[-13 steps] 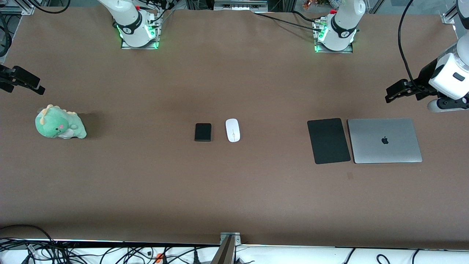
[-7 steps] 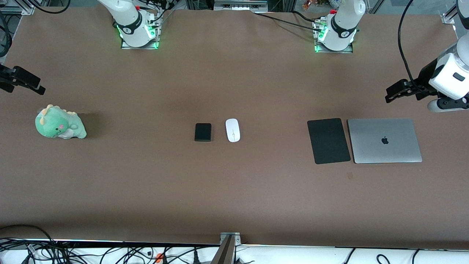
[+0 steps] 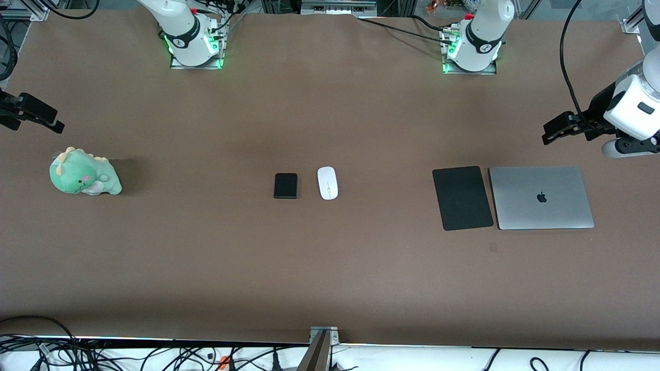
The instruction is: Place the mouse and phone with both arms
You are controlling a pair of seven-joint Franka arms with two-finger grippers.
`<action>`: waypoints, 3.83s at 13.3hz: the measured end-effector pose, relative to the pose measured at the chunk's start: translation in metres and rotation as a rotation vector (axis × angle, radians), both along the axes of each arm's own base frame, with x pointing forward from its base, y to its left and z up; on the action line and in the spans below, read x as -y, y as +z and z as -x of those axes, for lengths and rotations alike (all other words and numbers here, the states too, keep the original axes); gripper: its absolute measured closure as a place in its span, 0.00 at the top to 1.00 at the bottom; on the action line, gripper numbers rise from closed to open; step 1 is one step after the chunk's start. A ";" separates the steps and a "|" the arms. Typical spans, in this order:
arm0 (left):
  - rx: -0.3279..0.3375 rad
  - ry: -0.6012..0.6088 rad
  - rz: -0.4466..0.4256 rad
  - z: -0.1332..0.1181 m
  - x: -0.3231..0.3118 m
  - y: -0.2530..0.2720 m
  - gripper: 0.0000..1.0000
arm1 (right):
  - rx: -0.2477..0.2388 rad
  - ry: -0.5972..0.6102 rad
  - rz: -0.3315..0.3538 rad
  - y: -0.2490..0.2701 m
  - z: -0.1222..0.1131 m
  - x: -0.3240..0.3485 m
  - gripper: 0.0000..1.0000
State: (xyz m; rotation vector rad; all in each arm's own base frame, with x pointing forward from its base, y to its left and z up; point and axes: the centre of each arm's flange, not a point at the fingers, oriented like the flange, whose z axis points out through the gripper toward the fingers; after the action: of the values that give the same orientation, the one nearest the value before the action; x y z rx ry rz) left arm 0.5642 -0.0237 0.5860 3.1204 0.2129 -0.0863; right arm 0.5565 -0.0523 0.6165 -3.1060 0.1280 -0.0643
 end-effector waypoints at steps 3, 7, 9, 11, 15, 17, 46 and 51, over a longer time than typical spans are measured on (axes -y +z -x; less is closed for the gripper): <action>0.000 0.000 0.000 0.000 0.000 0.000 1.00 | 0.000 0.000 0.000 0.000 0.000 0.000 1.00; -0.001 0.001 0.000 0.000 0.000 0.000 1.00 | 0.000 0.000 0.000 0.000 0.000 0.000 1.00; -0.001 0.001 0.000 0.000 0.000 0.000 1.00 | 0.000 0.000 0.000 0.000 0.000 0.000 1.00; -0.001 0.001 0.000 0.000 0.000 0.000 1.00 | 0.000 0.000 0.000 0.000 0.000 0.000 1.00; -0.002 0.001 0.000 0.000 0.000 0.000 1.00 | -0.002 0.000 0.000 -0.001 -0.001 0.000 1.00; -0.008 0.001 0.000 0.001 0.000 -0.001 1.00 | -0.008 0.001 0.000 -0.004 -0.001 0.000 1.00; -0.037 0.158 0.113 0.058 0.488 -0.355 1.00 | -0.256 -0.018 0.022 -0.114 -0.032 -0.080 1.00; 0.004 0.104 0.060 0.065 0.506 -0.397 1.00 | -0.256 -0.020 0.022 -0.114 -0.032 -0.080 1.00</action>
State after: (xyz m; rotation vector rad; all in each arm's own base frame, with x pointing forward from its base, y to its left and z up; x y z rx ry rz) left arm 0.4995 -0.5300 0.1886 3.0436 0.3642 -0.0835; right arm 0.5885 0.0277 0.5027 -3.1206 0.1649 0.3339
